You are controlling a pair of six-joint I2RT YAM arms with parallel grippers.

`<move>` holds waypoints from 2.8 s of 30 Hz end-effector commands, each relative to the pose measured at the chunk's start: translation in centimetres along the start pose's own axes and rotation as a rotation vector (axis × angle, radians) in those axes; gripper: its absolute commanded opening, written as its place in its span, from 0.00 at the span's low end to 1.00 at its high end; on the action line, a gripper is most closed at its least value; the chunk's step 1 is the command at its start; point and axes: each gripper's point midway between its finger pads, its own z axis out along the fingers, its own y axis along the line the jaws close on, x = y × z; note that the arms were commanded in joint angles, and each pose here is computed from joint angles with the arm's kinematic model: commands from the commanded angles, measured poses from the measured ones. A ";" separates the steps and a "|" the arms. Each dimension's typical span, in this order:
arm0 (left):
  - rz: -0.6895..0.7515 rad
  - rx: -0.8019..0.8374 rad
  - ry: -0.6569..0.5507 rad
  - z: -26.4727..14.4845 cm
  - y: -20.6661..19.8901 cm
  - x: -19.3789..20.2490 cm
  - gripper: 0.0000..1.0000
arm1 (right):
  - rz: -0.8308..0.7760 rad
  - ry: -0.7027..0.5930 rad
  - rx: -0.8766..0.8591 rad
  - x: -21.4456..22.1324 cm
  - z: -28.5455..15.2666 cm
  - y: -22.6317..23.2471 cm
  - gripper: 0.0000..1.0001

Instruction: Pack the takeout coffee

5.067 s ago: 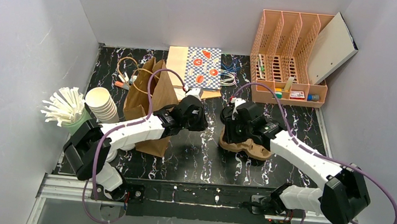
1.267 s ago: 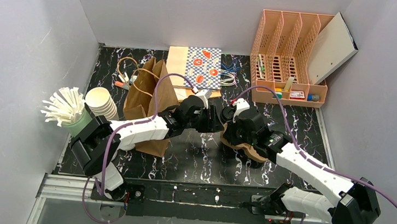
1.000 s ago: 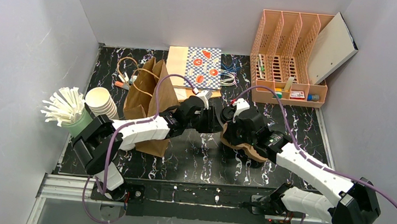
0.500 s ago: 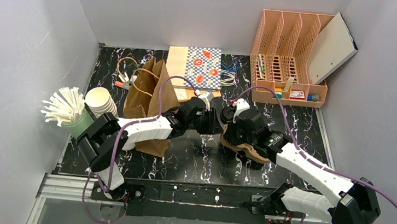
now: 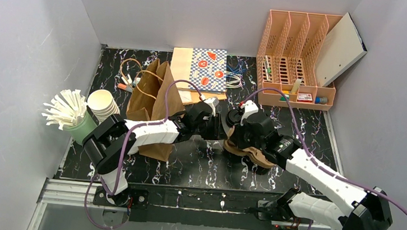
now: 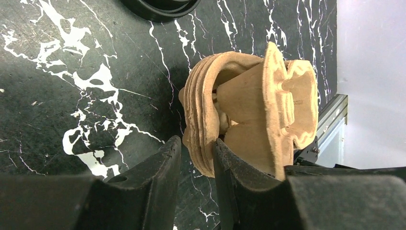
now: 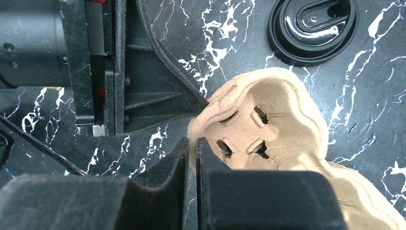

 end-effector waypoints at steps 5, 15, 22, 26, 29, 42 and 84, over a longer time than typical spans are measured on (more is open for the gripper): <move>0.034 -0.066 0.007 0.5 1.8 0.6 0.29 | 0.006 -0.089 -0.028 -4.0 -2.2 1.4 0.39; 0.050 -0.069 0.009 0.8 1.9 0.9 0.29 | 0.218 0.024 0.422 -1.7 -2.9 -5.3 0.77; 0.052 -0.055 0.001 0.5 1.4 0.6 0.29 | 0.392 0.049 0.605 1.1 -3.6 -7.9 0.98; 0.053 -0.051 0.000 0.4 1.3 0.6 0.29 | 0.469 0.065 0.622 2.8 -3.0 -8.3 0.95; 0.053 -0.048 0.001 0.4 1.2 0.6 0.29 | 0.498 0.088 0.645 3.7 -2.5 -8.6 0.90; 0.052 -0.047 0.002 0.5 1.1 0.6 0.29 | 0.534 0.210 0.704 6.6 -0.6 -8.8 0.77; 0.052 -0.006 -0.062 -2.2 -1.0 -0.8 0.35 | 0.541 0.052 0.582 -0.3 -4.7 -7.2 0.48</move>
